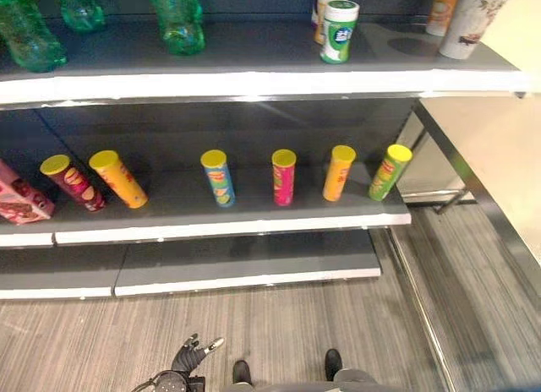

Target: Put the goods on the table back onto the shelves and tidy them up.

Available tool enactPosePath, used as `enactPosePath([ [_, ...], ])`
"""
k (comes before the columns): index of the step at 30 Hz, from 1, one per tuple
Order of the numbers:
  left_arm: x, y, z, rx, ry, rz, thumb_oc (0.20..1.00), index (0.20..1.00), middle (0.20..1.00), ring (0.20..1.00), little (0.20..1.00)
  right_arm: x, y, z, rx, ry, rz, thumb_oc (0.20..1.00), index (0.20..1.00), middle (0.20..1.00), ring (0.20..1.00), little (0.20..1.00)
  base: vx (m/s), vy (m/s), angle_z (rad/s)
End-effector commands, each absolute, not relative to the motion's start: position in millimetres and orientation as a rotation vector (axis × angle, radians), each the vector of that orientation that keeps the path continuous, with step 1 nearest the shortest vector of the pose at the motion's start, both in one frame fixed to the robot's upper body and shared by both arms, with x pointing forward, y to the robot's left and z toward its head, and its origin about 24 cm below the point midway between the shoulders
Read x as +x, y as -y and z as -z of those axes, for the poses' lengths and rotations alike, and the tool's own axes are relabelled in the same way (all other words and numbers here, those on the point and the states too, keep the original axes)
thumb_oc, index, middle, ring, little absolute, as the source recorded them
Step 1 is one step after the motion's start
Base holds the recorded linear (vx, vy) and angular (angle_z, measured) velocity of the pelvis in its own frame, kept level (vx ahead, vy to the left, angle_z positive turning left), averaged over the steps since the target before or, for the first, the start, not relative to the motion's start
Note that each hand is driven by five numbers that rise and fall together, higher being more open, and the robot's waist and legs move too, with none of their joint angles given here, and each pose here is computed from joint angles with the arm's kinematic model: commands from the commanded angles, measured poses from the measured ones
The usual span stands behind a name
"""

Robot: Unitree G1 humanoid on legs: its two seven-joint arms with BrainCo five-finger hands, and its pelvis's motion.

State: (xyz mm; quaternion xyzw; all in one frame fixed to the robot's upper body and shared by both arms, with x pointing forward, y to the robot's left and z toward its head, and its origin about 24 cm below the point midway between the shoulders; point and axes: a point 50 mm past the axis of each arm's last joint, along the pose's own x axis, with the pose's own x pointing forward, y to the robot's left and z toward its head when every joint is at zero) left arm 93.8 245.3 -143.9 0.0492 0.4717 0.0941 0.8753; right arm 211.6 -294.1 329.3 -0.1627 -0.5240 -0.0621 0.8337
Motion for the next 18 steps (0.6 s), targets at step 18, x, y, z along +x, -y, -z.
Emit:
enactPosePath([
  [18,121.0,-309.6,108.6,0.306,-0.881,-0.203,1.000,1.000,1.000,1.000,1.000,199.4,358.5,-365.5,-0.514,1.036,0.519,1.000,1.000,1.000,1.000,1.000,-0.09,-0.084,-0.76],
])
